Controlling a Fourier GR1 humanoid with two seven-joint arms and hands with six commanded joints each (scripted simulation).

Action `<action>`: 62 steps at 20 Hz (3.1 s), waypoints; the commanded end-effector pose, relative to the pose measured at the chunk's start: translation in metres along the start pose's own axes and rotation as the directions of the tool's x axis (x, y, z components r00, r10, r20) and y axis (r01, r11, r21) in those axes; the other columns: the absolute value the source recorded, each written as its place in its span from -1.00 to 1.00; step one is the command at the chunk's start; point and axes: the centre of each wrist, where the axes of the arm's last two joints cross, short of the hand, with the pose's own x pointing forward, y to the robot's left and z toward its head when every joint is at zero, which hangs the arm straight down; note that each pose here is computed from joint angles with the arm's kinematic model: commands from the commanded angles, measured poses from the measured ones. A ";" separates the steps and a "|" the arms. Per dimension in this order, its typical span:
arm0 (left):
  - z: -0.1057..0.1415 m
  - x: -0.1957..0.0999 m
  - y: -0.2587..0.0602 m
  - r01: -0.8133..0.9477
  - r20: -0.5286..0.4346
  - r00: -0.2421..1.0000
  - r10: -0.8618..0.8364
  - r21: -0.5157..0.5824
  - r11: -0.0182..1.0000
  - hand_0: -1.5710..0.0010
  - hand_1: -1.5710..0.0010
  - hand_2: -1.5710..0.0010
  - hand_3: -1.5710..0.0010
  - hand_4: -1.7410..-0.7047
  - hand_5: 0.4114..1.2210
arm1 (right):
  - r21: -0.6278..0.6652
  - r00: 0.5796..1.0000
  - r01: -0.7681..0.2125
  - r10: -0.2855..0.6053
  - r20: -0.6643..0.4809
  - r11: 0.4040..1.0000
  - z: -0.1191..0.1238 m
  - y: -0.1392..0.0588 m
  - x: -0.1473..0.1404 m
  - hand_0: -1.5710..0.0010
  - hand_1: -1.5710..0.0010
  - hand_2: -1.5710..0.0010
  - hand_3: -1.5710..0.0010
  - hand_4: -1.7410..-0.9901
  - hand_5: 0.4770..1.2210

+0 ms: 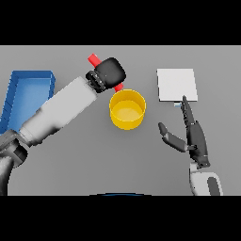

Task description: Pick up the red beaker and tilt it to pour out 1 green nut into yellow bowl. Pick up the yellow bowl and place it on the metallic measuring scale.

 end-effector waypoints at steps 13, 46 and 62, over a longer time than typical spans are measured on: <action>-0.013 0.015 0.019 0.482 0.073 0.875 -0.479 -0.028 0.876 -1.00 -1.00 -1.00 -1.00 -0.98 1.00 | -0.007 1.000 0.000 0.001 0.024 1.000 -0.003 -0.002 0.004 1.00 1.00 1.00 1.00 0.61 -0.73; 0.146 -0.239 -0.100 -0.601 -0.404 -0.081 0.911 0.749 0.278 -1.00 -1.00 -1.00 -1.00 -1.00 1.00 | 0.071 0.999 -0.018 0.015 0.052 0.997 -0.014 0.004 0.004 1.00 1.00 1.00 1.00 0.62 -0.52; 0.165 -0.126 -0.192 -0.645 -0.313 -0.303 0.900 0.763 0.048 -0.87 -0.71 -0.63 -0.68 -0.28 -0.10 | 0.077 0.998 -0.015 0.010 0.061 0.997 -0.009 -0.001 0.002 1.00 1.00 1.00 1.00 0.57 -0.48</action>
